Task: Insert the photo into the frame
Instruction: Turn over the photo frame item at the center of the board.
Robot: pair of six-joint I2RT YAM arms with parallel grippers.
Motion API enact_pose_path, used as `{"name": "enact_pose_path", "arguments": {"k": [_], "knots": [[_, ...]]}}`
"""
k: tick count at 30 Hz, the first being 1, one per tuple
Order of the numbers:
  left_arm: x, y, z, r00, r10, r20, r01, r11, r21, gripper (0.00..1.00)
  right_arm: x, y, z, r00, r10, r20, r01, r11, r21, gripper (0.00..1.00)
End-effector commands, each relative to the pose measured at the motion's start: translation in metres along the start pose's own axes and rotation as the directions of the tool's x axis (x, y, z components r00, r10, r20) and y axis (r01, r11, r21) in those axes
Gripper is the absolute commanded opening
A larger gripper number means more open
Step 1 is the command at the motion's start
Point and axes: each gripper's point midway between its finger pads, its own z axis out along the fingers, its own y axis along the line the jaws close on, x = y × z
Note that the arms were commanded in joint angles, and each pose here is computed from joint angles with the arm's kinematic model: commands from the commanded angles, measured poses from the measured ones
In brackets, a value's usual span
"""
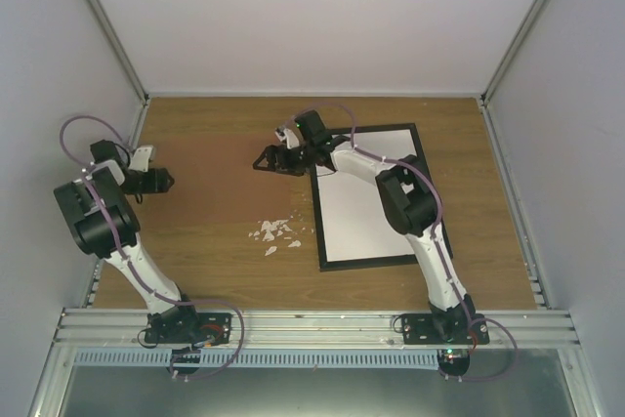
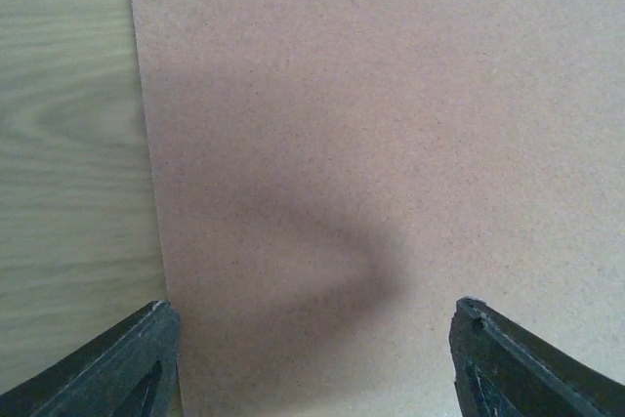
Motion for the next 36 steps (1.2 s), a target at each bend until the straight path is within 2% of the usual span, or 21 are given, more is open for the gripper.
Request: {"name": "enact_pose_path", "arguments": {"k": [1, 5, 8, 11, 14, 25, 31, 36], "knots": [[0.059, -0.049, 0.022, 0.978, -0.07, -0.195, 0.104, 0.98, 0.172, 0.76, -0.019, 0.06, -0.023, 0.986, -0.143, 0.083, 0.152, 0.983, -0.107, 1.0], [0.059, -0.05, 0.022, 0.979, -0.06, -0.196, 0.094, 0.982, 0.166, 0.76, -0.019, 0.058, -0.027, 0.985, -0.143, 0.096, 0.15, 0.986, -0.078, 1.0], [0.059, -0.043, 0.021, 0.979, -0.057, -0.196, 0.084, 0.987, 0.134, 0.76, -0.022, 0.032, -0.025, 0.991, -0.097, 0.095, 0.092, 0.994, 0.057, 1.0], [0.056, -0.038, 0.018, 0.982, -0.063, -0.179, 0.083, 0.991, 0.107, 0.78, -0.018, -0.004, -0.028, 0.996, 0.001, 0.087, -0.022, 0.971, 0.24, 1.0], [0.053, -0.036, 0.017, 0.983, -0.076, -0.167, 0.092, 0.992, 0.091, 0.79, -0.004, -0.019, -0.031, 0.994, 0.058, 0.09, -0.083, 0.947, 0.312, 1.0], [0.056, -0.039, 0.016, 0.984, -0.071, -0.161, 0.086, 0.993, 0.087, 0.79, 0.013, -0.06, -0.014, 0.985, 0.133, 0.107, -0.169, 0.847, 0.505, 1.0], [0.064, -0.046, 0.015, 0.986, -0.058, -0.159, 0.075, 0.992, 0.104, 0.78, 0.027, -0.075, -0.007, 0.99, 0.103, 0.093, -0.138, 0.789, 0.598, 1.0], [0.074, -0.059, 0.016, 0.985, -0.029, -0.169, 0.051, 0.991, 0.127, 0.75, 0.043, -0.077, 0.011, 0.991, 0.126, 0.043, -0.128, 0.809, 0.573, 1.0]]}}
